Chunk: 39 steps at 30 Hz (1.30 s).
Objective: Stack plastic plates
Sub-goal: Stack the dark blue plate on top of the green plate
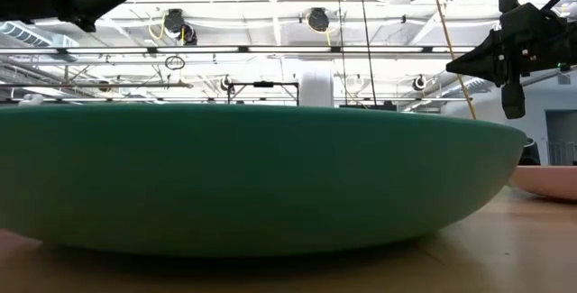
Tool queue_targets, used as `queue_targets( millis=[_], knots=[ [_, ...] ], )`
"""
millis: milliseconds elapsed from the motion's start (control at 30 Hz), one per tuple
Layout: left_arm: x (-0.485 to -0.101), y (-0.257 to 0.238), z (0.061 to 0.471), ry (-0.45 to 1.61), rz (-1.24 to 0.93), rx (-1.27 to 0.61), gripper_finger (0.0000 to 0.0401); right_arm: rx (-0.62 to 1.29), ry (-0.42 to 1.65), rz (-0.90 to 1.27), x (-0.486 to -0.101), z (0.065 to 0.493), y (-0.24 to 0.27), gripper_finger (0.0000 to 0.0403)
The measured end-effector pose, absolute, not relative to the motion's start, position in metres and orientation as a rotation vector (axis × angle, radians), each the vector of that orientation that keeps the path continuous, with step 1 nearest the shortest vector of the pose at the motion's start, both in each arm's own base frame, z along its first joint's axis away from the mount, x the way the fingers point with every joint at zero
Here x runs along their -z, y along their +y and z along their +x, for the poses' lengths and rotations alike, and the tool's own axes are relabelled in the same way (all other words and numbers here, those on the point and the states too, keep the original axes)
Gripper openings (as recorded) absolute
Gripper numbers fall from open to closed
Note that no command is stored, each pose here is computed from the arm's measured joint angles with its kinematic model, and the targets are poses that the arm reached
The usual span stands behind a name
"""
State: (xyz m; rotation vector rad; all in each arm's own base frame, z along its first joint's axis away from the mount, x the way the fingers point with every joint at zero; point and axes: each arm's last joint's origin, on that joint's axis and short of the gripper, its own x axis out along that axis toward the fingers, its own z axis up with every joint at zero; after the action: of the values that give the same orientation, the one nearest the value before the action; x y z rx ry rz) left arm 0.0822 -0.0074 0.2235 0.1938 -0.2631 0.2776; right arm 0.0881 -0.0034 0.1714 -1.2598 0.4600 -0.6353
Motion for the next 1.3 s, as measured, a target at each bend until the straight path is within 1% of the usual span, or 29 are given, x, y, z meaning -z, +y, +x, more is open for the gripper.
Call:
queue_targets(
  millis=[167,267,333,433,500,600,667,800,933,1067,1133,1167,1233,1300],
  knots=[
    [-0.224,-0.007,0.082,-0.263,0.262,-0.289,0.0081,0.635,0.466,-1.277,-0.172,0.088,-0.003,0.0011],
    [-0.226,-0.007,0.081,-0.276,0.268,-0.294,0.0081,0.627,0.498,-1.417,-0.175,0.088,-0.004,0.0011],
    [-0.226,-0.007,0.081,-0.276,0.255,-0.291,0.0081,0.578,0.456,-1.45,-0.176,0.089,-0.002,0.0011],
    [-0.226,-0.007,0.081,-0.276,0.25,-0.291,0.0081,0.472,0.305,-1.414,-0.178,0.091,0.002,0.0011],
    [-0.226,-0.007,0.081,-0.276,0.253,-0.291,0.0081,0.434,0.227,-1.385,-0.18,0.092,0.003,0.0011],
    [-0.225,-0.007,0.081,-0.274,0.255,-0.291,0.0081,0.388,0.031,-1.246,-0.189,0.092,0.007,0.0011],
    [-0.225,-0.007,0.081,-0.274,0.256,-0.291,0.0081,0.346,-0.044,-1.174,-0.192,0.092,0.008,0.0011],
    [-0.225,-0.007,0.082,-0.274,0.256,-0.291,0.0081,0.32,-0.084,-1.08,-0.193,0.092,0.009,0.0011],
    [-0.225,-0.007,0.082,-0.274,0.258,-0.291,0.0081,0.318,-0.095,-1.04,-0.193,0.092,0.009,0.0011],
    [-0.225,-0.007,0.082,-0.273,0.258,-0.291,0.0081,0.274,-0.238,-1.029,-0.202,0.089,0.012,0.0011],
    [-0.225,-0.007,0.082,-0.273,0.258,-0.291,0.0081,0.235,-0.274,-1.025,-0.203,0.089,0.013,0.0011],
    [-0.225,-0.007,0.082,-0.273,0.258,-0.291,0.0081,0.2,-0.29,-0.969,-0.202,0.09,0.014,0.0011],
    [-0.225,-0.007,0.082,-0.273,0.258,-0.291,0.0081,0.098,-0.344,-0.726,-0.203,0.089,0.016,0.0011],
    [-0.225,-0.007,0.082,-0.273,0.258,-0.291,0.0081,0.105,-0.412,-0.492,-0.21,0.087,0.015,0.0011]
  ],
)
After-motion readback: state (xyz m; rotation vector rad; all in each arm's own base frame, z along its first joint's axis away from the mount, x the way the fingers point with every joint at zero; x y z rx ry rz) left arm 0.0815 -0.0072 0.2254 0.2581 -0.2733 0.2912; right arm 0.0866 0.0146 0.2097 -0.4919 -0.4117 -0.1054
